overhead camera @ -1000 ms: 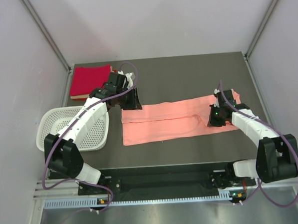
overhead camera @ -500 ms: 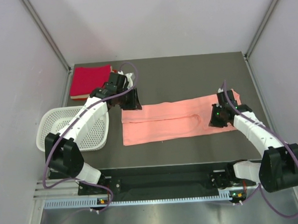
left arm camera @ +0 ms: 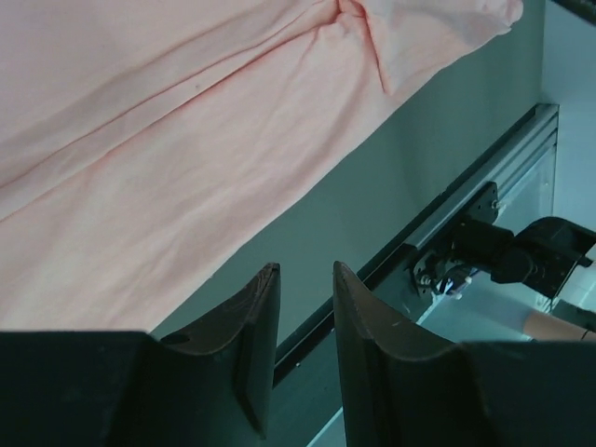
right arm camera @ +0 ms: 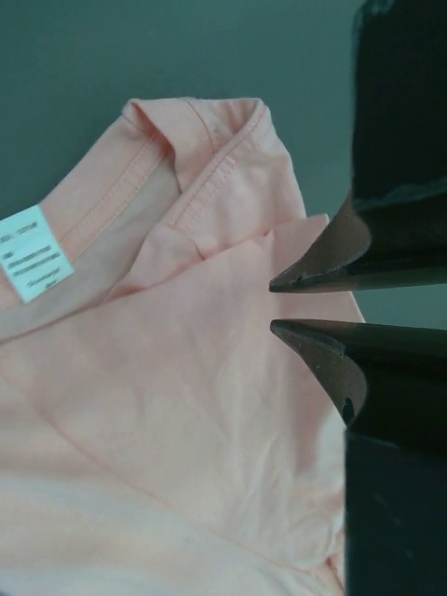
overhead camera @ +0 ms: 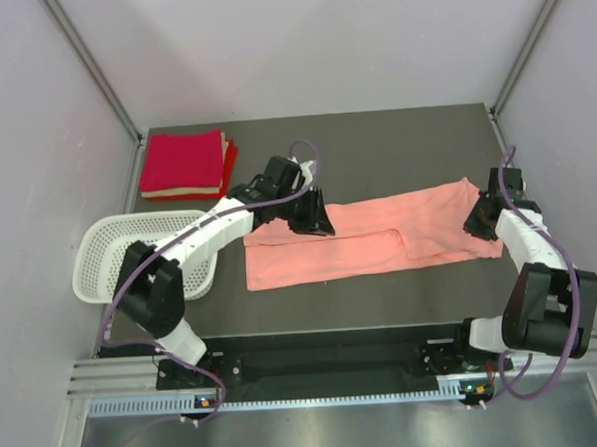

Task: Fold and stack the t-shirts
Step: Fold the tshirt

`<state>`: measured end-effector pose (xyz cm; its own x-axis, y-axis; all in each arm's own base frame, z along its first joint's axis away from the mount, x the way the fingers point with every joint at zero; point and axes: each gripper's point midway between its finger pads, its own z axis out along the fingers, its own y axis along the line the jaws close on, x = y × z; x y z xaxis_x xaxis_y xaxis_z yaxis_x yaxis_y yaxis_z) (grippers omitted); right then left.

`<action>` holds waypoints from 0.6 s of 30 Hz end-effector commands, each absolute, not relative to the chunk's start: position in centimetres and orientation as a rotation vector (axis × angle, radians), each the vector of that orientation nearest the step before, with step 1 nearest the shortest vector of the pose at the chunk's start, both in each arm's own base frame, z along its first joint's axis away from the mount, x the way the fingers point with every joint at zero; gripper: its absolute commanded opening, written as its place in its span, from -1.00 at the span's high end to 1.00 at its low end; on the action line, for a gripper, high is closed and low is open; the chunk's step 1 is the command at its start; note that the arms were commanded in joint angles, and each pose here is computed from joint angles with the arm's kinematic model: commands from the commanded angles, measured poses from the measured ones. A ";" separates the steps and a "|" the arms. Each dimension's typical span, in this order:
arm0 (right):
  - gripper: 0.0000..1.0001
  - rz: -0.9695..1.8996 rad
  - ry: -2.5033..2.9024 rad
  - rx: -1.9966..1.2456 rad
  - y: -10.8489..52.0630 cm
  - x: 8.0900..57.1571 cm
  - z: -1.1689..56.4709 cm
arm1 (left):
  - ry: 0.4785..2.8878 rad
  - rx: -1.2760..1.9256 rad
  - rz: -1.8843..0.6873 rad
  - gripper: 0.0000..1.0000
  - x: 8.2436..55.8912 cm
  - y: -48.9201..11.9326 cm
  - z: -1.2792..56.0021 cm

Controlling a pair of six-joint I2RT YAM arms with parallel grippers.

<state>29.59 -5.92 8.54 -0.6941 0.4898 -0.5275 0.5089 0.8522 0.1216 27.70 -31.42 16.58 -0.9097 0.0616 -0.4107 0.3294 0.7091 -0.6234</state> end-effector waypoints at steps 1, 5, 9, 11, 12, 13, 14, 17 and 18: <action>0.64 0.007 2.483 0.778 -6.4 29.2 5.1 | 2.600 0.171 -1.068 0.31 28.8 -32.7 13.8; 0.67 0.008 2.496 0.798 -6.9 29.4 2.3 | 2.712 0.039 -0.877 0.31 29.0 -30.1 9.2; 0.67 -0.035 2.463 0.844 -8.1 29.8 2.1 | 2.789 -0.130 -0.664 0.30 29.5 -25.9 5.1; 0.66 -0.048 2.443 0.849 -8.5 30.2 2.7 | 2.825 -0.184 -0.608 0.31 28.9 -24.2 3.5; 0.66 -0.046 2.423 0.849 -8.6 30.6 3.7 | 2.826 -0.208 -0.570 0.31 29.0 -23.3 3.0; 0.66 -0.033 2.413 0.845 -8.4 30.8 4.2 | 2.838 -0.218 -0.542 0.32 28.6 -22.8 2.5; 0.66 -0.018 2.408 0.839 -8.2 30.9 4.8 | 2.831 -0.223 -0.527 0.31 28.7 -22.5 2.6; 0.66 0.104 2.392 0.768 -6.1 31.5 7.3 | 2.826 -0.222 -0.458 0.32 28.8 -21.6 2.6; 0.67 0.134 2.396 0.743 -5.4 31.3 8.0 | 2.822 -0.218 -0.436 0.32 28.9 -21.3 2.8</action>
<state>28.79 -6.51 3.23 -0.6942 0.5612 -0.4508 0.5517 0.8170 0.1675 28.26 -22.73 2.42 -0.9653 -0.1854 -0.1840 -0.1027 0.9171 -0.3852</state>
